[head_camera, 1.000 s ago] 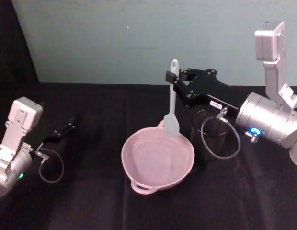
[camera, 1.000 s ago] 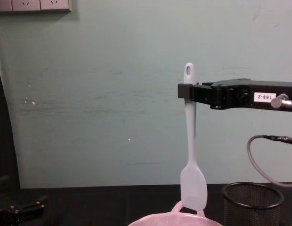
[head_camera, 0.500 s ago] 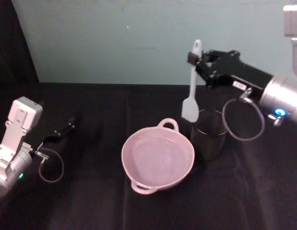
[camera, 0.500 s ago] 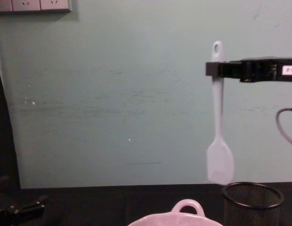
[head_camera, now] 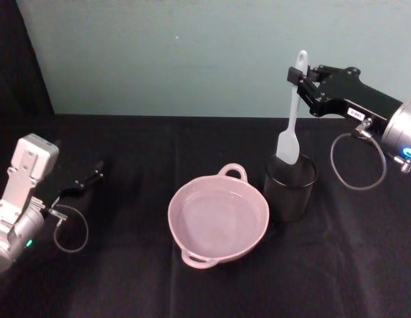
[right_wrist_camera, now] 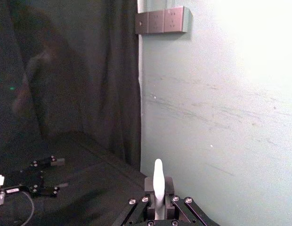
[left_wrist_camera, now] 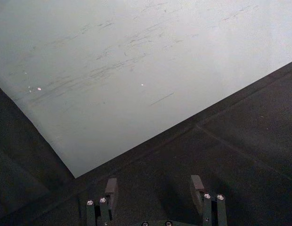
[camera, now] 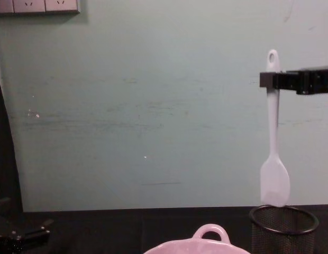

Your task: Use the one hand to pick up the spoon and stir the clear water in the bowl.

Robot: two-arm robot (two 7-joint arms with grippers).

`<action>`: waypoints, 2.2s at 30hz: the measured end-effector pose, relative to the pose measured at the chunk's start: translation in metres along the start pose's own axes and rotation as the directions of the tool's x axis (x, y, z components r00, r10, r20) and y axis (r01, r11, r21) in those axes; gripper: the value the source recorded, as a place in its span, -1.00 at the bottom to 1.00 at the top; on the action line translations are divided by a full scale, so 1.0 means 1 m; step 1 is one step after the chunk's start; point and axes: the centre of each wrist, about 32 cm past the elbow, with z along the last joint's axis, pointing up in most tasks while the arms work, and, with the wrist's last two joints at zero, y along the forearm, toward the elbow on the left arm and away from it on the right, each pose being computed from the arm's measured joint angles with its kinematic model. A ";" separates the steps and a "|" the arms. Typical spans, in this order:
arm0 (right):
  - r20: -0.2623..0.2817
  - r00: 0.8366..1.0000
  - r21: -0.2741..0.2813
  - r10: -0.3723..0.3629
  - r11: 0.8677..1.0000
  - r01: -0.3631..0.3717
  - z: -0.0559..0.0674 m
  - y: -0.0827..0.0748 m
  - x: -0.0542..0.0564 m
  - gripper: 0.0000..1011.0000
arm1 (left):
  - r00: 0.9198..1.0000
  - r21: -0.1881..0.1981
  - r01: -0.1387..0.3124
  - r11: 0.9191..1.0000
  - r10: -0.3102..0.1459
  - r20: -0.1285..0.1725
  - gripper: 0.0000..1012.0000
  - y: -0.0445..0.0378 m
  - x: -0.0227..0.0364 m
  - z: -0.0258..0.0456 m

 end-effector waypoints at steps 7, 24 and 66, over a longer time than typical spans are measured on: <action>-0.004 1.000 -0.027 -0.030 0.999 0.030 -0.019 -0.002 0.001 -0.77 | 1.000 0.000 0.000 1.000 0.000 0.000 0.99 0.0000 0.0000 0.0000; -0.147 0.989 -0.043 -0.034 0.999 0.028 -0.071 0.001 0.005 -0.77 | 1.000 0.000 0.000 1.000 0.000 0.000 0.99 0.0000 0.0000 0.0000; -0.345 0.937 -0.032 -0.062 0.998 0.055 -0.108 -0.007 0.017 -0.77 | 1.000 0.000 0.000 1.000 0.000 0.000 0.99 0.0000 0.0000 0.0000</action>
